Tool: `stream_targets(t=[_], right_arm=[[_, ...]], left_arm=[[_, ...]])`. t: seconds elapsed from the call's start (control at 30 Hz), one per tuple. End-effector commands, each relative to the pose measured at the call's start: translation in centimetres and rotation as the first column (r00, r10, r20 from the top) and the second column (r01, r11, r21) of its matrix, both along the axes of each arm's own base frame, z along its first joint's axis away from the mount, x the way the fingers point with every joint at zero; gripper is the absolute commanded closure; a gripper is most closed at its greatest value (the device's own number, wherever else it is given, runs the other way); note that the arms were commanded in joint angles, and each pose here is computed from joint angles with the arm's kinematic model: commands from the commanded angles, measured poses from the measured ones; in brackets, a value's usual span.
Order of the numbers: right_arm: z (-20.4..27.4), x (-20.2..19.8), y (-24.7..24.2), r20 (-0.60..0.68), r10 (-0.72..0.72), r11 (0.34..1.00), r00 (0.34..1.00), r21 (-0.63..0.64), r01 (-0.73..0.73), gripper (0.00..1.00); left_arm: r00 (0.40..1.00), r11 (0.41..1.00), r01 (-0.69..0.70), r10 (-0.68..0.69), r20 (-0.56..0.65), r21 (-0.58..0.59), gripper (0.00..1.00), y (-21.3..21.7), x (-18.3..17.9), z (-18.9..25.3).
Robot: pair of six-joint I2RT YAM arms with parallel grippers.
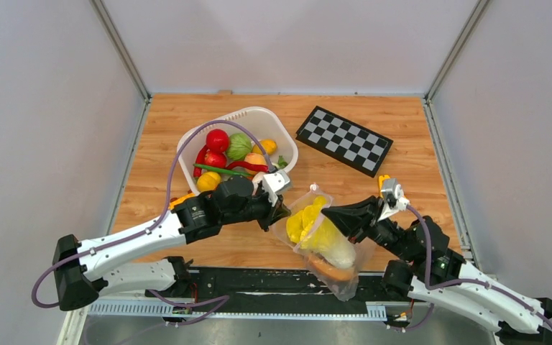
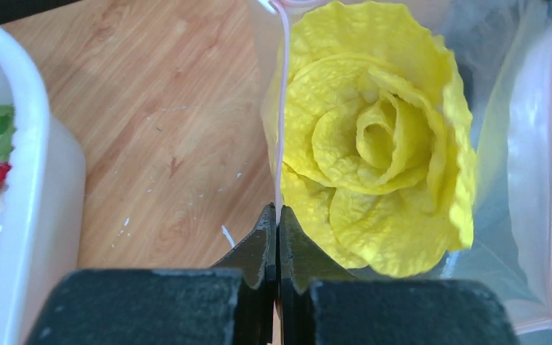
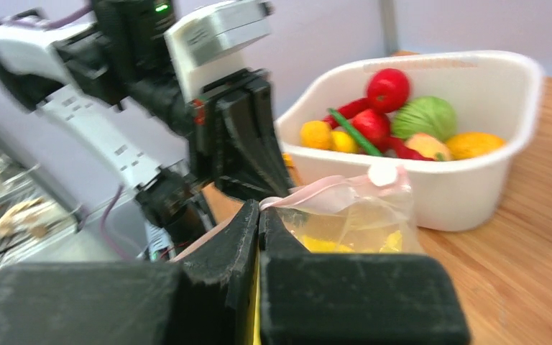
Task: Place the food in the zip-top bag and seal the zipper
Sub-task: Adjust the zipper food storage bag at the center of the board.
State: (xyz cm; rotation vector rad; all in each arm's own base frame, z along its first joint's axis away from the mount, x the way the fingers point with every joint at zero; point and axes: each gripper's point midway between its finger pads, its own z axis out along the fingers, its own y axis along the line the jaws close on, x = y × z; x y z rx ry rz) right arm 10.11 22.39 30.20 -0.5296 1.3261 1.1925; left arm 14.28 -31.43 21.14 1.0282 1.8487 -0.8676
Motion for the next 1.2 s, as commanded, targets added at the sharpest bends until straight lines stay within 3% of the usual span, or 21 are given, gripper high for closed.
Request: stream_targets(t=[0.0, 0.13, 0.23, 0.43, 0.6, 0.73, 0.97, 1.17], right_arm=[[3.7, 4.3, -3.4, -0.074, -0.297, 0.955, 0.952, -0.021, 0.296, 1.00], [6.7, 5.1, -3.7, -0.051, -0.346, 0.931, 0.937, -0.141, 0.336, 1.00], [6.0, 5.3, -2.8, -0.063, -0.334, 0.930, 0.940, -0.185, 0.318, 1.00], [0.5, 7.2, -1.9, -0.189, -0.417, 0.907, 0.889, -0.145, 0.394, 1.00], [-0.3, 7.6, -3.4, -0.209, -0.485, 0.871, 0.849, -0.204, 0.447, 1.00], [0.0, 6.4, -2.3, -0.229, -0.396, 0.918, 0.889, -0.141, 0.372, 1.00], [3.3, 4.1, -2.3, -0.185, -0.256, 0.965, 0.949, 0.011, 0.262, 1.00], [5.8, 4.0, -4.5, -0.141, -0.304, 0.950, 0.942, 0.024, 0.310, 1.00]], left_arm=[[0.987, 0.969, -0.119, 0.139, 0.083, -0.216, 1.00, -0.3, 2.7, 7.5], [0.981, 0.903, -0.125, 0.175, 0.086, -0.411, 1.00, -0.4, 2.6, 13.3], [0.985, 0.864, -0.099, 0.156, 0.075, -0.494, 1.00, -0.4, 1.9, 15.1], [0.985, 0.839, -0.167, 0.167, -0.046, -0.517, 1.00, -0.9, 2.0, 9.6], [0.971, 0.835, -0.239, 0.217, -0.102, -0.496, 1.00, -0.1, 2.5, 7.0], [0.958, 0.816, -0.278, 0.276, -0.081, -0.507, 1.00, 1.2, 3.1, 7.6], [0.967, 0.791, -0.228, 0.252, -0.036, -0.568, 1.00, 1.2, 2.7, 10.9], [0.974, 0.788, -0.190, 0.227, -0.010, -0.586, 1.00, -1.3, 3.6, 12.8]])
